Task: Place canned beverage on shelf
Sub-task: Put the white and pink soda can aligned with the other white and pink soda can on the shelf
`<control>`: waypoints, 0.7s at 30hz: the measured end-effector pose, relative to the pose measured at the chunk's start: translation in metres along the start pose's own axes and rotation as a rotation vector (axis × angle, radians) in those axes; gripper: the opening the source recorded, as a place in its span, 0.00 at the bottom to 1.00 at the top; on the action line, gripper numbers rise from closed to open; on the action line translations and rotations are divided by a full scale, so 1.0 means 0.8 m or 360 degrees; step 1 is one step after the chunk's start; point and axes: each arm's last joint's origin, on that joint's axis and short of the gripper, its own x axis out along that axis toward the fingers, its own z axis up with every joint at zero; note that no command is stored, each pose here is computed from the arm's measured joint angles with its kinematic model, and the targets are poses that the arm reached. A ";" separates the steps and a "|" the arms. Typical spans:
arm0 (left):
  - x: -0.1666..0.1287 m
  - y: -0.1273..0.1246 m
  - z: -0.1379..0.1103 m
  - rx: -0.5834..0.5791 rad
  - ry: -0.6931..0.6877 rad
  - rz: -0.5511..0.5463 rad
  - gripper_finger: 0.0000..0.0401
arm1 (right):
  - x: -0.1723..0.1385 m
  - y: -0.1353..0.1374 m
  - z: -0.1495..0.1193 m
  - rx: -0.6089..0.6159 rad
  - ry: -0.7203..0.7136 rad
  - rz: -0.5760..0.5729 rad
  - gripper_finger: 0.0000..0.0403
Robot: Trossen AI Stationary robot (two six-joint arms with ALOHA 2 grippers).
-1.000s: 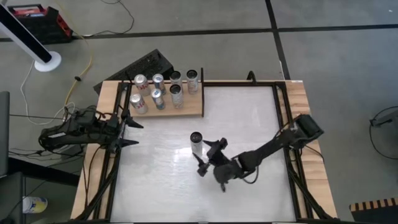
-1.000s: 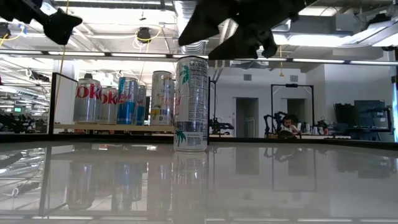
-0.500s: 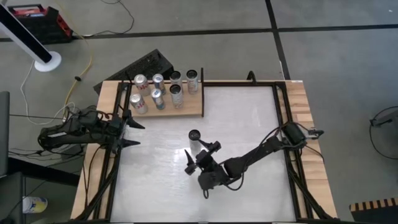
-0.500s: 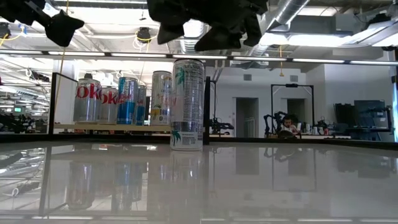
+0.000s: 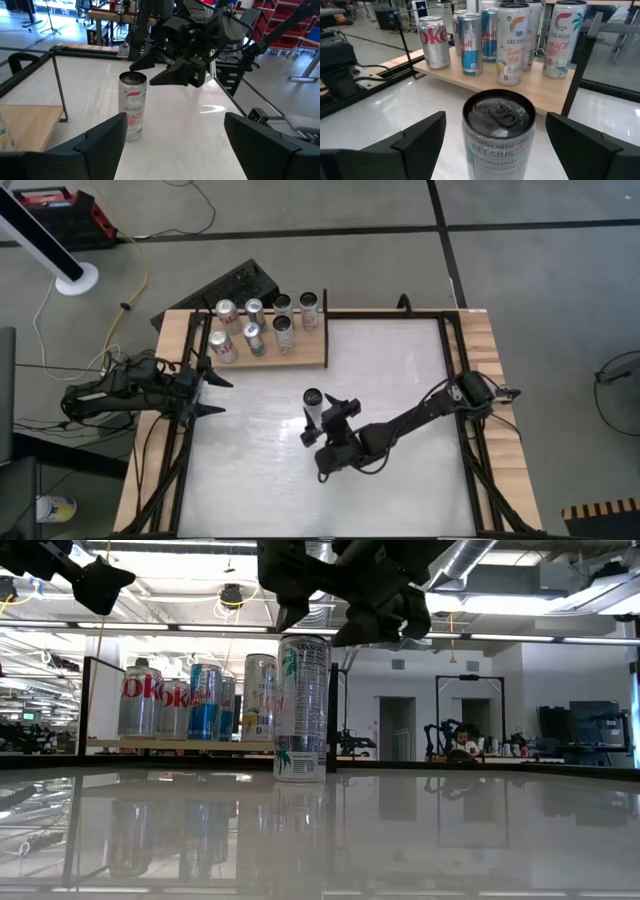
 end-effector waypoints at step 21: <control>0.000 0.000 0.000 0.0000 0.0000 -0.0001 0.79 | 0.044 -0.011 0.009 -0.0034 0.0112 -0.0010 0.91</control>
